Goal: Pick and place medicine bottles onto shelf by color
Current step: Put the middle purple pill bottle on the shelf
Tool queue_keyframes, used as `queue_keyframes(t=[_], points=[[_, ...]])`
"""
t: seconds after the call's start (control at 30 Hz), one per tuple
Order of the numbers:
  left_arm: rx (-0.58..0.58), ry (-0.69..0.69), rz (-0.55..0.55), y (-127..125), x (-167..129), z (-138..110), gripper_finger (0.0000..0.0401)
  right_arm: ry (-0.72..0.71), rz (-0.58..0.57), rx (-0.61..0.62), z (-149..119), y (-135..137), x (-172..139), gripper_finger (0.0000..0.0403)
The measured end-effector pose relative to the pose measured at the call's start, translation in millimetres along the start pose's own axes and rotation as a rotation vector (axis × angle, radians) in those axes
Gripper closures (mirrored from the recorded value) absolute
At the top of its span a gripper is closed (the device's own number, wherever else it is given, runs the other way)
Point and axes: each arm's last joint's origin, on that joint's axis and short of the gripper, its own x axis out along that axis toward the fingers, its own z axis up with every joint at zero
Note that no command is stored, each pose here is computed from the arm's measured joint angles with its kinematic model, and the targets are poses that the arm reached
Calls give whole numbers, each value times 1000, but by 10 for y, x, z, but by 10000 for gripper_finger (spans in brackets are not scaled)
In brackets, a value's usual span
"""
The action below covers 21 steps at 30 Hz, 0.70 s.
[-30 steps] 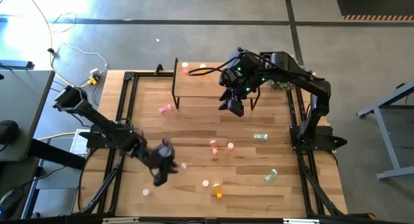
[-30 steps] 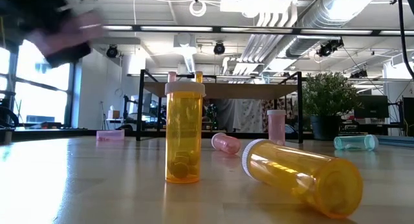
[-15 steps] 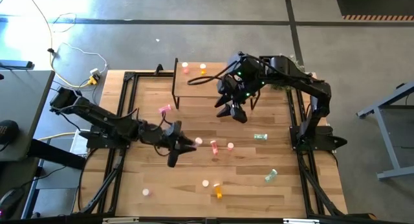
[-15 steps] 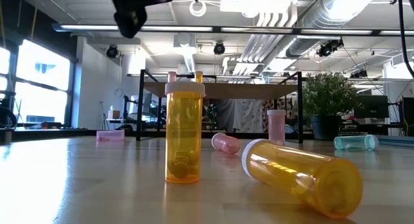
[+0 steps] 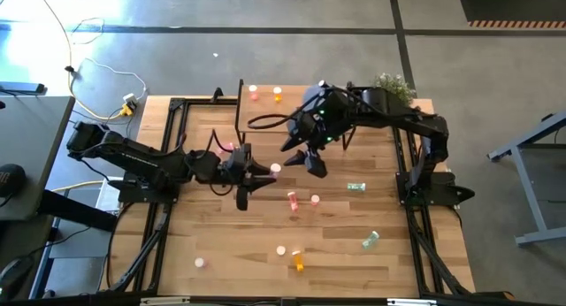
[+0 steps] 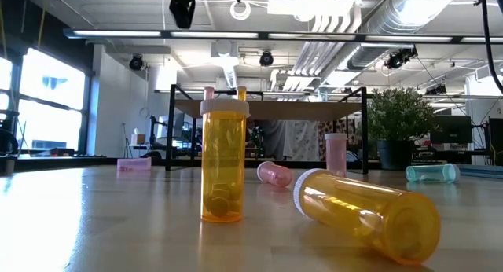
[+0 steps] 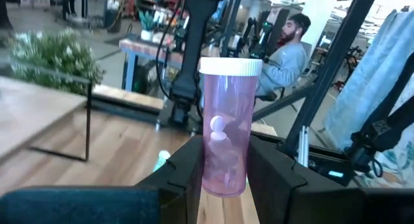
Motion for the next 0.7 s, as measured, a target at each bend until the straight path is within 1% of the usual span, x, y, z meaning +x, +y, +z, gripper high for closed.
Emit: queue_keyframes(t=[0.27, 0.4, 0.6, 0.7], points=[[47, -88, -1, -13, -4, 84, 307, 2, 1, 8, 17, -46, 153, 210], [44, -107, 13, -12, -6, 100, 307, -9, 10, 6, 31, -55, 190, 210], [31, -168, 3, -24, -14, 160, 307, -23, 47, 28, 52, -68, 268, 210], [30, -171, 2, -25, -14, 164, 307, -25, 50, 29, 57, -78, 303, 210]])
